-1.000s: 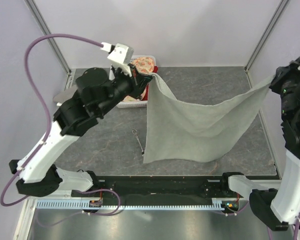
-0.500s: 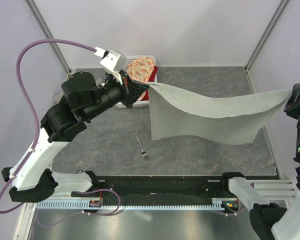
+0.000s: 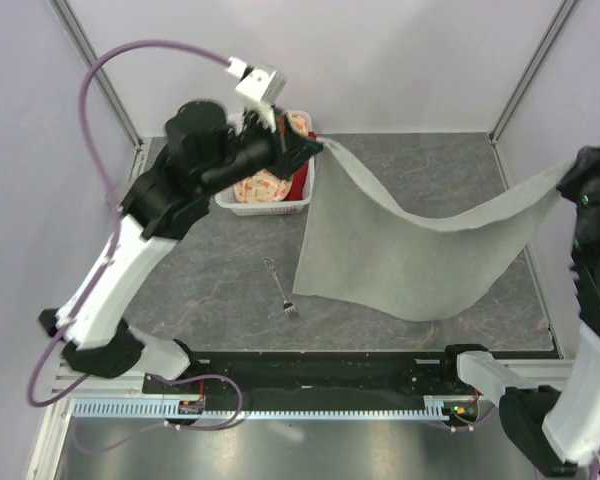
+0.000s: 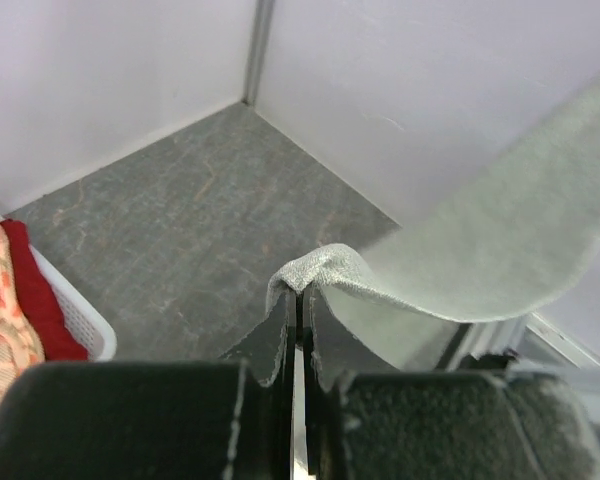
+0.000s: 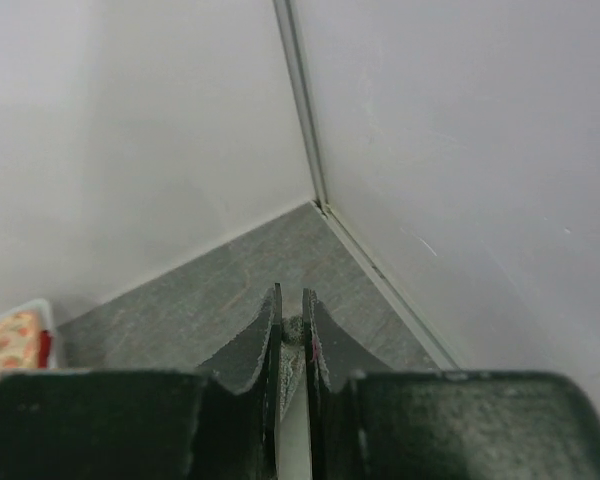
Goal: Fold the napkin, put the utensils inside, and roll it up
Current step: Flatten the napkin out
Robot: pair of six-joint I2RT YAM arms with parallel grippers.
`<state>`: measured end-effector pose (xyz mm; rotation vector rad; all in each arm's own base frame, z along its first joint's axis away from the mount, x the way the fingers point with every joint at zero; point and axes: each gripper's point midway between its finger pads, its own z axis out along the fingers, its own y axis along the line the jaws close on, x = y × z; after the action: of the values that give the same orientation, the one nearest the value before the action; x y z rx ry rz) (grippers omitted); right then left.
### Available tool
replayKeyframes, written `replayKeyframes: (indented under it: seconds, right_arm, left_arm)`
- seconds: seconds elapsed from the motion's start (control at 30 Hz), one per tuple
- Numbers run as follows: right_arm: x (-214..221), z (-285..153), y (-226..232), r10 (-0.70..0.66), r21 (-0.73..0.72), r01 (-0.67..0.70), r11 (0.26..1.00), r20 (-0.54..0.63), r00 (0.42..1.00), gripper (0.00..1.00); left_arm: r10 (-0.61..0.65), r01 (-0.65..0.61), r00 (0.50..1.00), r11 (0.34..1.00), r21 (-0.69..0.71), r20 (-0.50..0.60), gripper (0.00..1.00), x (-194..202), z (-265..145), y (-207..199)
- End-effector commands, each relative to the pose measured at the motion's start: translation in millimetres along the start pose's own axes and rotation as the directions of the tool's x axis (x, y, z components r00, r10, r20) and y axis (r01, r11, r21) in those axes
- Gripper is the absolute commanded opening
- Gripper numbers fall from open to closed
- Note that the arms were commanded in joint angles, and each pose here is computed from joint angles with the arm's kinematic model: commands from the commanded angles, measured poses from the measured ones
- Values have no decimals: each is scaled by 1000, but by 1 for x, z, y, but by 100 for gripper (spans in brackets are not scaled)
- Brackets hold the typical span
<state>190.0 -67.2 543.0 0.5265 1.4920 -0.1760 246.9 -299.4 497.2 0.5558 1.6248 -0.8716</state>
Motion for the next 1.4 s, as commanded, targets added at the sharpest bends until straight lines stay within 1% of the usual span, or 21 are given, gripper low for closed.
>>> replayKeyframes:
  seconds: [0.0,0.13,0.33,0.37,0.4,0.47,0.5,0.53,0.57,0.67,0.7,0.73,0.9,0.93,1.0,1.03,1.1,1.13,1.17,1.23,1.37]
  right_arm:
    - [41,89,8,-144,158,157,975,-90,985,0]
    - [98,182,14,-206,212,247,945,-199,958,0]
    - [181,328,4,-170,203,238,950,-305,937,0]
    - [194,344,7,-167,183,234,955,-321,932,0]
    - [237,371,1,-173,176,258,950,-388,905,1]
    - [241,394,5,-160,152,231,961,-374,913,30]
    - [270,407,0,-164,144,244,959,-418,893,62]
    - [267,411,-1,-160,138,234,962,-411,898,77]
    - [274,413,-1,-165,122,236,964,-423,891,84]
    - [284,403,7,-173,54,218,974,-441,881,90]
    - [260,396,17,-165,23,188,982,-389,906,92]
    - [278,388,14,-166,14,190,982,-425,890,93]
    - [261,340,28,-136,-64,120,991,-434,891,93]
    - [283,326,29,-133,-90,102,991,-486,864,93]
    - [281,302,36,-125,-119,75,990,-497,859,93]
    - [308,284,39,-132,-140,64,988,-553,823,93]
    - [310,259,47,-138,-162,55,985,-558,818,93]
    - [339,237,60,-162,-209,40,977,-609,776,93]
    - [335,224,68,-168,-234,29,972,-599,783,93]
    - [368,190,85,-197,-277,12,961,-651,733,92]
    - [395,125,127,-271,-408,-38,912,-670,691,88]
  left_arm:
    - [-61,61,997,998,-9,-39,2,8,68,54]
    - [-167,168,978,986,-6,-128,2,46,170,136]
    - [-326,331,943,939,96,-67,2,90,249,223]
    - [-366,371,928,924,97,-68,6,105,257,236]
    - [-347,349,937,930,120,-32,35,102,263,239]
    - [-332,331,943,936,119,-15,66,107,269,245]
    - [-315,312,949,941,132,1,86,102,269,244]
    - [-307,304,952,943,137,1,93,103,269,242]
    - [-279,276,960,950,149,2,96,101,268,239]
    - [-210,205,977,965,163,15,99,93,260,227]
    - [-196,189,980,968,166,21,100,86,253,221]
    - [-174,167,984,971,170,27,100,84,252,218]
    - [-133,127,991,971,205,18,100,74,236,186]
    - [-107,96,994,973,212,39,100,59,225,175]
    - [-109,107,994,977,187,2,100,69,217,170]
    - [-89,84,996,979,185,18,100,56,204,160]
    - [-120,124,992,987,107,-43,100,74,190,167]
    - [-119,123,991,990,68,-55,100,77,183,170]
    - [-120,120,991,993,1,-52,100,68,165,171]
    - [-129,118,987,986,-116,-93,100,87,147,187]
    - [-145,113,980,970,-214,-139,100,96,97,191]
